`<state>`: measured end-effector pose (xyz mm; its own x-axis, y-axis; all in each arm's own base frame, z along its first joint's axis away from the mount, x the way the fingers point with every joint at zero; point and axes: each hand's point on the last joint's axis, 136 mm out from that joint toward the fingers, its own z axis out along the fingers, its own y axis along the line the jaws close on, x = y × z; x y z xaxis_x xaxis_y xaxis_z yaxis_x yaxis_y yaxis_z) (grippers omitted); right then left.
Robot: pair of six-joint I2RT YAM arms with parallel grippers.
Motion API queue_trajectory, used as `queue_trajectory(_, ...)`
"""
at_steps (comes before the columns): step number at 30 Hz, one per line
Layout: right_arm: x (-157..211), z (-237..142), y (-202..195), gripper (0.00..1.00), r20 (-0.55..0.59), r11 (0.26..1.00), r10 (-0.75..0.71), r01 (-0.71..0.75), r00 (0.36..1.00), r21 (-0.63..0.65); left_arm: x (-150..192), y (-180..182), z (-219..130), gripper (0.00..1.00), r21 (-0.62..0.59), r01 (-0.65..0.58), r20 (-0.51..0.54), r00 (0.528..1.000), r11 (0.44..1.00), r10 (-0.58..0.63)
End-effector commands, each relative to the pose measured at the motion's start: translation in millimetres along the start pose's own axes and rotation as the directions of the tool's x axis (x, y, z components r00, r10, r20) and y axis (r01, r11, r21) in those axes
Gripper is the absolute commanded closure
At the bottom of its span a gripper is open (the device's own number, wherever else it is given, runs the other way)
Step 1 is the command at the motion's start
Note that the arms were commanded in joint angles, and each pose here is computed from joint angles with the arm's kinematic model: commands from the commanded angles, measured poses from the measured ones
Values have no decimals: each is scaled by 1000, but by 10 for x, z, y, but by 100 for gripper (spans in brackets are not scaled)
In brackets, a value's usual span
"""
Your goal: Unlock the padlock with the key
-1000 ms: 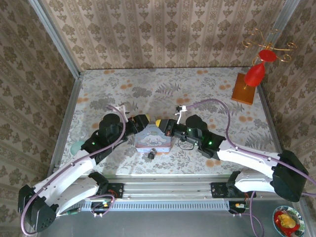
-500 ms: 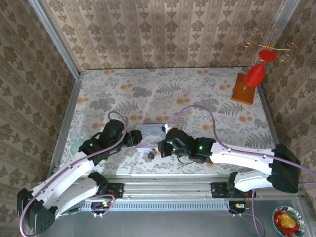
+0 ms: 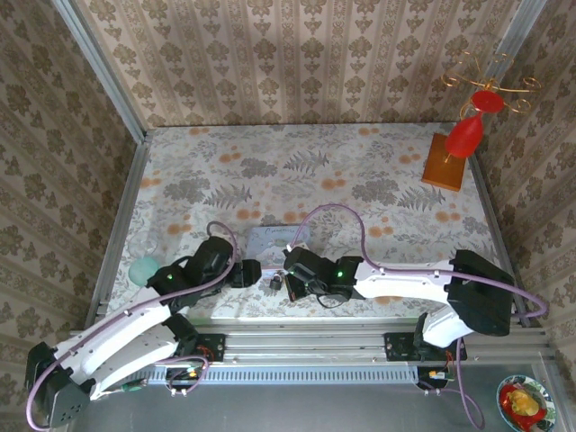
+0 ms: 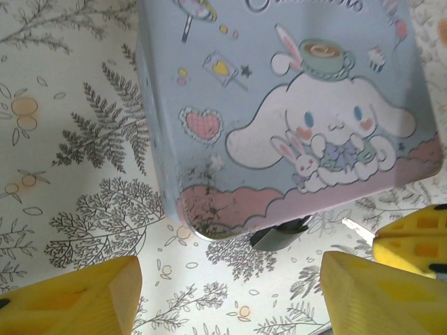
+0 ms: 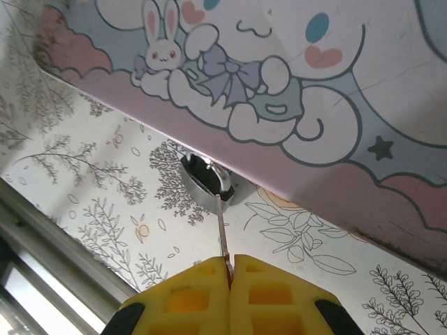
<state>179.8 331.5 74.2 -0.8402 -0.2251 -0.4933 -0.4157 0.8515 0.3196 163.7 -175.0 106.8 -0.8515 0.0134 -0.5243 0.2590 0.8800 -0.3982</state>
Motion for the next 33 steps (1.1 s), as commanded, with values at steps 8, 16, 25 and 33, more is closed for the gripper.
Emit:
queue_trajectory(8, -292, 38, -23, 100, 69, 999, -18, 16, 997, 27, 29, -84, 127, 31, 35, -65, 34, 997, 997, 63)
queue_trajectory(16, -460, 112, -54, 100, 92, 1000, -6, 4, 996, 21, 14, -155, 317, 32, 56, -62, 37, 998, 997, 60)
queue_trajectory(25, -675, 174, -108, 100, 107, 1000, -11, 14, 994, -27, -139, -252, 448, 37, 84, -68, 107, 993, 994, 59)
queue_trajectory(33, -816, 157, -226, 100, 118, 997, 16, -7, 993, -74, -191, -344, 650, 38, 98, -86, 104, 992, 991, 76)
